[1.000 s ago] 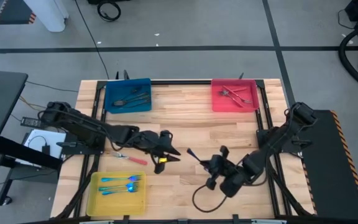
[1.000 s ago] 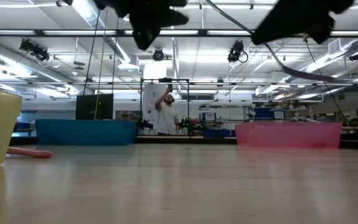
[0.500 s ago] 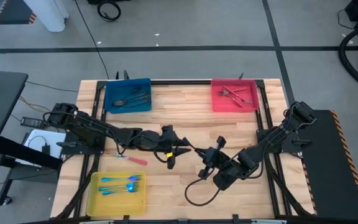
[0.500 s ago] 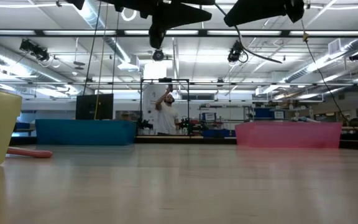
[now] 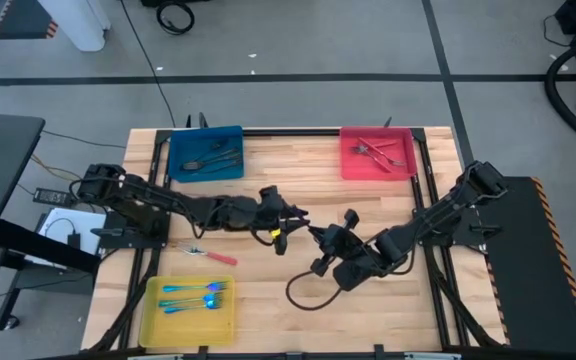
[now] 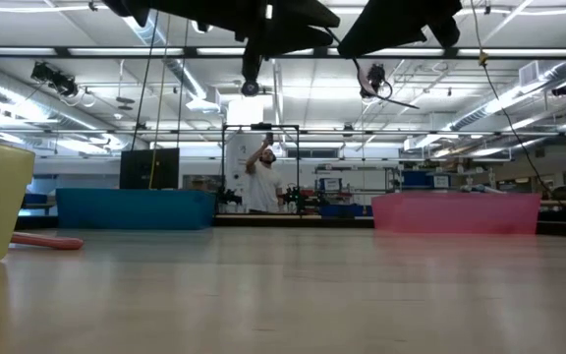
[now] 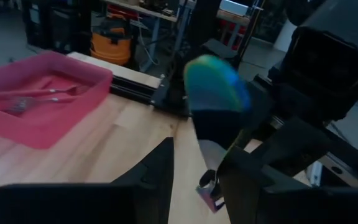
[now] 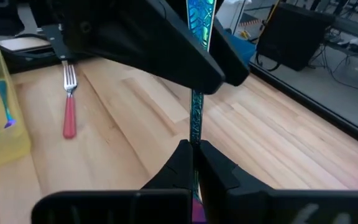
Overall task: Sort silverware by color (type)
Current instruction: Put the iridescent fork into the yellow bin
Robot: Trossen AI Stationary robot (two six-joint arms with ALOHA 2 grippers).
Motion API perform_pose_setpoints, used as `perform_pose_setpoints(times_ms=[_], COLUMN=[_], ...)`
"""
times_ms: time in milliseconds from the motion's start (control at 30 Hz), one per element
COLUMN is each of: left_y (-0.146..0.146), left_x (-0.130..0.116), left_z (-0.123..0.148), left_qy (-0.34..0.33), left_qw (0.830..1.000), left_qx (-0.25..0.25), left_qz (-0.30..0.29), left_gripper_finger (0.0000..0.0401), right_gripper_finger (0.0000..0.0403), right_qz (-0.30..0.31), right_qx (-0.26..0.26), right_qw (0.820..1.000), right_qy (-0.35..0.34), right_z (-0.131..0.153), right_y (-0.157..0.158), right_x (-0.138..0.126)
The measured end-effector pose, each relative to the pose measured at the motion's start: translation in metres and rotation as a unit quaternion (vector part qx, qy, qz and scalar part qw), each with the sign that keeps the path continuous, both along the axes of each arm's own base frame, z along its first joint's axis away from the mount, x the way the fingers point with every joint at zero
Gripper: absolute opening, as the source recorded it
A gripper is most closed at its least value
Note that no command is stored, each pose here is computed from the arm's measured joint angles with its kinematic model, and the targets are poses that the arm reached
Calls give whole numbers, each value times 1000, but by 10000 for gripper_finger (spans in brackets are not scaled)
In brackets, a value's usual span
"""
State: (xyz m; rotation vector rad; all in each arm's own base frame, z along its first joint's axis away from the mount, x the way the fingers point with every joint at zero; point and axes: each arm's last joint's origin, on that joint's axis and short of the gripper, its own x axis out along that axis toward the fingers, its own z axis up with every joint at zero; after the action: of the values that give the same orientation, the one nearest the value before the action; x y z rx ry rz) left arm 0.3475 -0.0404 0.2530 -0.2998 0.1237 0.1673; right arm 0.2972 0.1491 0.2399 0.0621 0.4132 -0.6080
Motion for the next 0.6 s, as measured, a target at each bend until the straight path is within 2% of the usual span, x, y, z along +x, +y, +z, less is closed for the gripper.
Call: perform_pose_setpoints(times_ms=[133, 333, 467, 600], left_y=[1, -4, -8, -12], left_x=[0, -1, -1, -2], left_z=[-1, 0, -1, -2], left_qy=[5, 8, 11, 18], left_qw=[1000, 999, 999, 997], left_qx=[16, 35, 43, 58], left_qz=[0, -18, -24, -38], left_gripper_finger=[91, 11, 8, 4], right_gripper_finger=[16, 15, 16, 30], right_qz=[-1, 11, 18, 36], right_qx=[2, 7, 19, 57], right_qw=[1000, 1000, 1000, 998], right_qy=[3, 12, 13, 17], right_z=[0, -1, -1, -2], right_y=[-2, -1, -1, -1], right_x=[1, 1, 1, 3])
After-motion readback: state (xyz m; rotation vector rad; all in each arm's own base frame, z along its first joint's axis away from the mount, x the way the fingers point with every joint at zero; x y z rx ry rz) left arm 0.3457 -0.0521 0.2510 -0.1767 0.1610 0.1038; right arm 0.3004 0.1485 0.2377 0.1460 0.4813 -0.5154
